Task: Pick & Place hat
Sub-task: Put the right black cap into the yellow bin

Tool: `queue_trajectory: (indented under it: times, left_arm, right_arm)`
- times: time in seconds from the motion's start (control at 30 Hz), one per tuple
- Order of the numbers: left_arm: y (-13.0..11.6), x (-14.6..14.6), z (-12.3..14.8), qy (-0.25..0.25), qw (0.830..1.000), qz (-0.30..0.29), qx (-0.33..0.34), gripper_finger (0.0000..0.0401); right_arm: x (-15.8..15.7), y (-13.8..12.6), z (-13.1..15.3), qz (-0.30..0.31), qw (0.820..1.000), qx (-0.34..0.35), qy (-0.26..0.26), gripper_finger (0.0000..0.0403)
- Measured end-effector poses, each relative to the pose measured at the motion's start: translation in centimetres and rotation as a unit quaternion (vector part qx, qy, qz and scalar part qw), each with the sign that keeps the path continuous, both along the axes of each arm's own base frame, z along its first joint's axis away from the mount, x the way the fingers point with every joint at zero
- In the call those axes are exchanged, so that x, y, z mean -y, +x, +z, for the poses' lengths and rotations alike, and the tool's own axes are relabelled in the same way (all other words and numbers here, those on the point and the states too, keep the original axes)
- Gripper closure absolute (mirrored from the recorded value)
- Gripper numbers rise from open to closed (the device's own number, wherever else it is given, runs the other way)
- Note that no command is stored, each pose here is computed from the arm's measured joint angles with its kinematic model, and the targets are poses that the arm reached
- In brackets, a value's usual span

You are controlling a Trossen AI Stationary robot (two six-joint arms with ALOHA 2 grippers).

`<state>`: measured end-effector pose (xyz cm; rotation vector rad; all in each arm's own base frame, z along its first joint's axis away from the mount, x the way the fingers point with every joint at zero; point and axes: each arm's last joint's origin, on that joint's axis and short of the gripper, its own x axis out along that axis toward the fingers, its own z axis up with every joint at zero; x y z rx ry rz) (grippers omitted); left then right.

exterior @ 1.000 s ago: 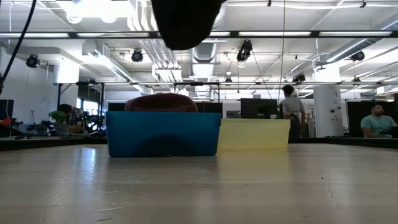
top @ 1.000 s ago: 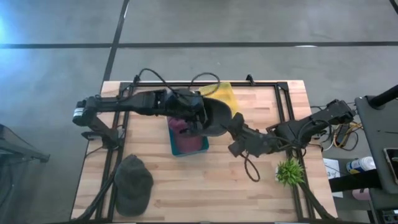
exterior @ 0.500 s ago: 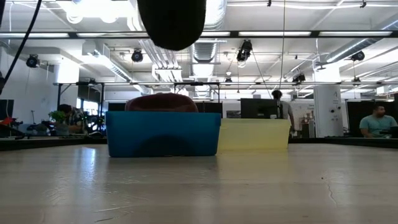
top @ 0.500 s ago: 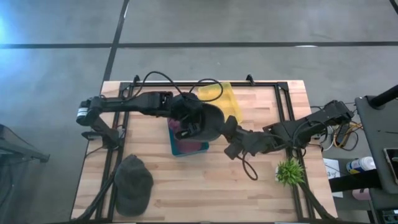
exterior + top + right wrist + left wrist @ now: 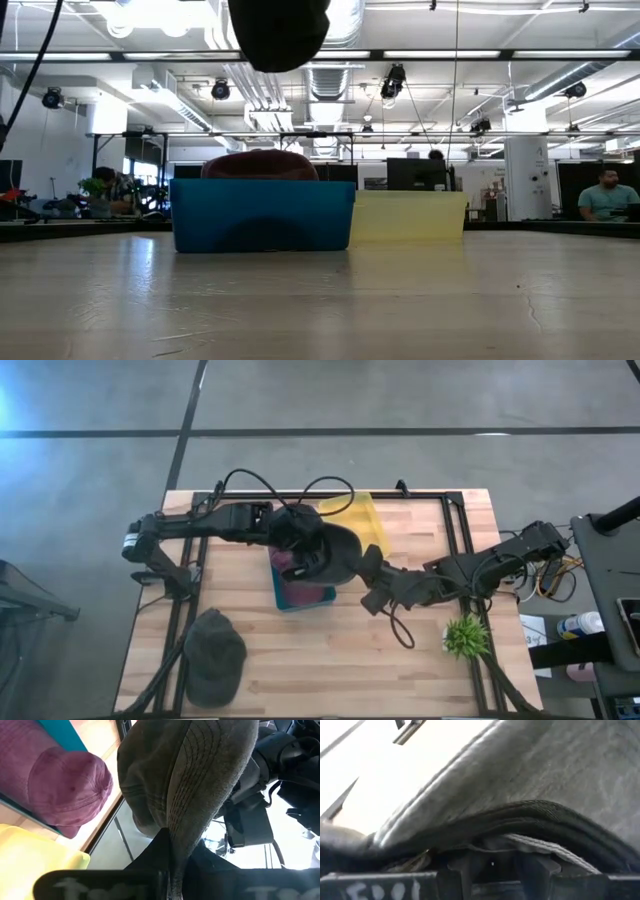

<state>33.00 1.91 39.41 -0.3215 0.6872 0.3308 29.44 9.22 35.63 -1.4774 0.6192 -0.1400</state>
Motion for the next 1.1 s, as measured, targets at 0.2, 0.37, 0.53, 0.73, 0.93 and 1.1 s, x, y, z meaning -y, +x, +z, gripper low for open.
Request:
queue_trajectory:
  times: [0.2, 0.37, 0.53, 0.73, 0.93, 1.1]
  left_arm:
    - [0.0, 0.2, 0.0, -0.033, 0.999, 0.026, 0.008, 0.0264]
    - [-0.4, 0.8, 1.1, -0.025, 1.0, 0.011, 0.013, 0.0239]
    - [-1.1, 1.4, 2.7, -0.019, 1.0, -0.004, 0.02, 0.0232]
    - [-2.6, 1.5, 2.8, -0.01, 0.999, -0.006, -0.033, 0.0231]
    - [-3.2, 1.9, 2.0, -0.004, 0.996, 0.001, -0.086, 0.0231]
    - [-3.9, 1.9, 3.6, 0.023, 0.997, -0.006, -0.079, 0.0231]
  right_arm:
    - [0.0, 0.0, -0.1, 0.0, 1.0, -0.001, 0.0, 0.039]
    - [0.0, 0.0, -0.1, 0.0, 1.0, 0.0, 0.001, 0.039]
    - [0.0, 0.0, 0.0, 0.001, 1.0, 0.0, 0.0, 0.039]
    - [0.0, 0.1, -0.3, 0.003, 1.0, -0.011, -0.007, 0.039]
    - [0.1, 0.1, -0.2, 0.003, 1.0, -0.01, -0.008, 0.039]
    - [0.3, 0.1, -0.2, -0.001, 1.0, -0.009, -0.008, 0.039]
